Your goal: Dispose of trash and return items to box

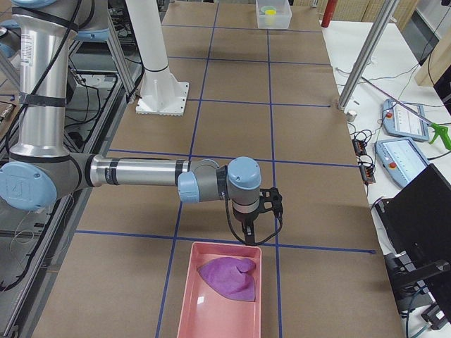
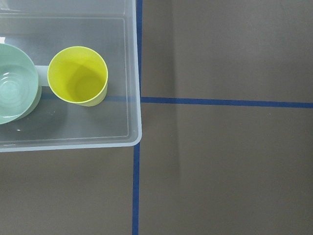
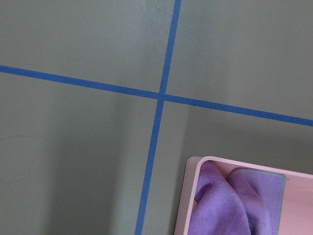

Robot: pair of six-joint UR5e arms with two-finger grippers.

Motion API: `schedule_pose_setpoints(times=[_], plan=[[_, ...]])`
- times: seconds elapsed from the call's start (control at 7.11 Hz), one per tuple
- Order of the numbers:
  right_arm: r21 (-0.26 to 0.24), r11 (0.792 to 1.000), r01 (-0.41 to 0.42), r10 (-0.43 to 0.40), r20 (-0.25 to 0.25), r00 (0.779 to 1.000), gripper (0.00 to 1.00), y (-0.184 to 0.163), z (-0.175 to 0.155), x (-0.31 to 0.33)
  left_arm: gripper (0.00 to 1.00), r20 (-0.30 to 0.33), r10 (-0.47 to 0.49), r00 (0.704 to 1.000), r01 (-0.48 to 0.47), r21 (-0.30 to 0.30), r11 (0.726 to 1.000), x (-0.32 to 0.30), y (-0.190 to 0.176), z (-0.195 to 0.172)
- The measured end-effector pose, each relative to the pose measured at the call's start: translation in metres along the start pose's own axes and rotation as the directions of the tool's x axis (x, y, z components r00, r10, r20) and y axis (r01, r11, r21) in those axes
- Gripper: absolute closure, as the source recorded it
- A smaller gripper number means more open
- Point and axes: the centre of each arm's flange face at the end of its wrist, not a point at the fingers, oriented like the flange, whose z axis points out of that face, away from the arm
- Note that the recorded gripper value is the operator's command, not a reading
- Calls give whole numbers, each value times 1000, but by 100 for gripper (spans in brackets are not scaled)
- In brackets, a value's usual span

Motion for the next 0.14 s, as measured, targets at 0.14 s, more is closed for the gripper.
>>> schedule_pose_setpoints(times=[0.14], plan=[[2,1000,2,-2,0,1000,0,-1,-1,-1,2,1,-3,1000,3,-3,1000,-1,1,1]])
